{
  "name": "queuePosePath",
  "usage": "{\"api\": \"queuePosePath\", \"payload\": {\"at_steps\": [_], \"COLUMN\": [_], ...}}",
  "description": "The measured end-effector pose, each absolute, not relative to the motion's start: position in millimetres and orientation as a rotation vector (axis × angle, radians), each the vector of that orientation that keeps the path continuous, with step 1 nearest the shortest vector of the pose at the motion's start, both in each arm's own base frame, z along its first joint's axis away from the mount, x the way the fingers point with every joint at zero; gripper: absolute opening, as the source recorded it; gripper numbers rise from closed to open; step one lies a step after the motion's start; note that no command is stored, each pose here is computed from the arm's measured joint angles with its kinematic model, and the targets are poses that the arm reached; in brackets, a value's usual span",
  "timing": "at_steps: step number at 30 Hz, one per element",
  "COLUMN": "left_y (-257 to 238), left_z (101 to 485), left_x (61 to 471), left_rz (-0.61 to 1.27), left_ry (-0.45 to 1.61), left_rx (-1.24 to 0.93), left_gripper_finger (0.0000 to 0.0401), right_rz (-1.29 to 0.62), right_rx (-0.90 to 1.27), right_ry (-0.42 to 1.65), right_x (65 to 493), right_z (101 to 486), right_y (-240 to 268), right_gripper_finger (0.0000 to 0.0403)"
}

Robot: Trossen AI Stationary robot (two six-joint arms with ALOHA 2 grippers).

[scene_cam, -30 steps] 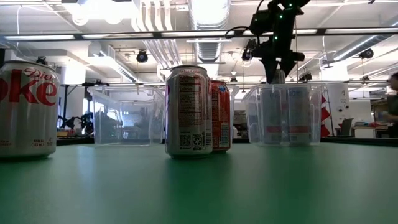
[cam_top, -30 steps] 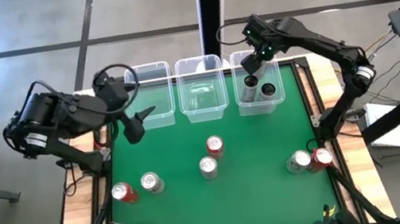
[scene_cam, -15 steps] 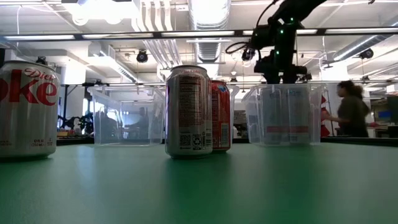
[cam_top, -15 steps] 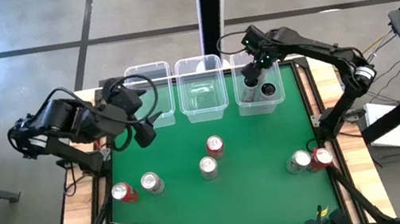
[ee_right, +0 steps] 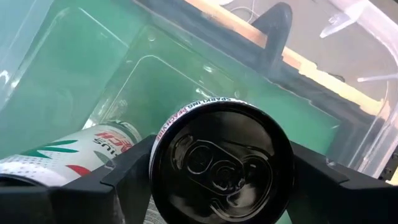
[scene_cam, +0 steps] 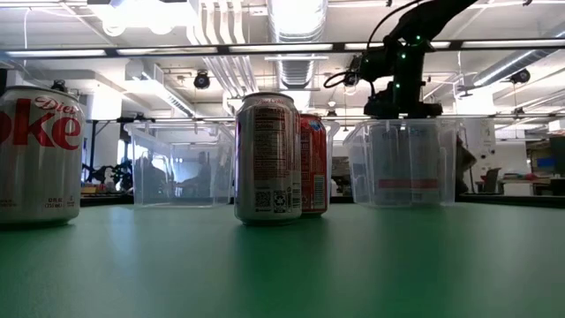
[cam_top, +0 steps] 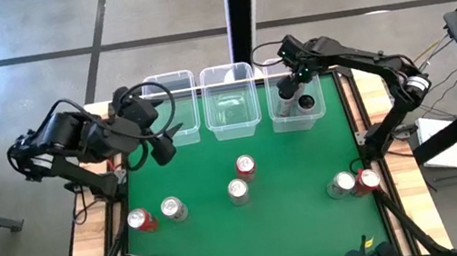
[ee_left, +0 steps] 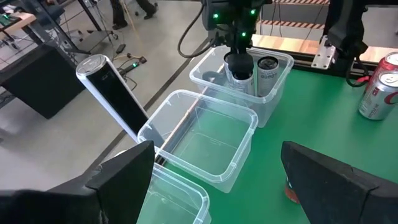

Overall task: Sort soda cans
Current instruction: Put the top white/black soda can into the right transparent bin, then put the white/black soda can into the right transparent bin

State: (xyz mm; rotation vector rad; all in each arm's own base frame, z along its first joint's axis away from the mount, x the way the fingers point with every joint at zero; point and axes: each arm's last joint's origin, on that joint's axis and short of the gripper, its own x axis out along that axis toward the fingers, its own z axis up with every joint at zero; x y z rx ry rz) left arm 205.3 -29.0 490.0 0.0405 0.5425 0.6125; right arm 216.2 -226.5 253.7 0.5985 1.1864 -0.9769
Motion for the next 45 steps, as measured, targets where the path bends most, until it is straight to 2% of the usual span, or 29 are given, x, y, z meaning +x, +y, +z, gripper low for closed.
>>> {"api": "queuePosePath", "payload": {"at_steps": [9, 15, 22, 26, 28, 31, 36, 42, 45], "left_y": [-28.6, -26.8, -21.3, -17.2, -16.5, -16.0, -15.6, -27.8, -30.5], "left_z": [490.8, 494.4, 495.7, 490.9, 491.9, 491.9, 478.7, 444.3, 421.7], "left_x": [203.7, 196.2, 171.2, 144.7, 136.2, 122.5, 112.0, 111.3, 112.4], "left_rz": [0.611, 0.607, 0.595, 0.543, 0.505, 0.417, 0.381, 0.133, 0.153], "left_ry": [0.54, 0.527, 0.567, 0.675, 0.663, 0.668, 0.724, 0.998, 1.096], "left_rx": [0.043, 0.043, 0.02, -0.067, -0.131, -0.222, -0.311, -0.589, -0.639], "left_gripper_finger": [0.0333, 0.0333, 0.0333, 0.0333, 0.0333, 0.0333, 0.0333, 0.0333, 0.0333], "right_rz": [-0.965, -0.966, -0.951, -0.877, -0.827, -0.725, -0.55, -0.411, -0.374], "right_rx": [0.605, 0.567, 0.499, 0.44, 0.418, 0.376, 0.296, 0.246, 0.237], "right_ry": [1.168, 1.072, 0.86, 0.721, 0.654, 0.585, 0.513, 0.497, 0.499], "right_x": [217.4, 216.2, 213.1, 219.6, 225.4, 238.3, 264.1, 281.6, 283.8], "right_z": [260.5, 291.7, 349.6, 375.5, 385.4, 395.6, 402.7, 402.9, 402.9], "right_y": [-227.2, -225.7, -206.6, -179.6, -163.5, -136.9, -96.7, -60.9, -50.4], "right_gripper_finger": [0.0333, 0.0356, 0.035, 0.0341, 0.0337, 0.0331, 0.0324, 0.0317, 0.0315]}}
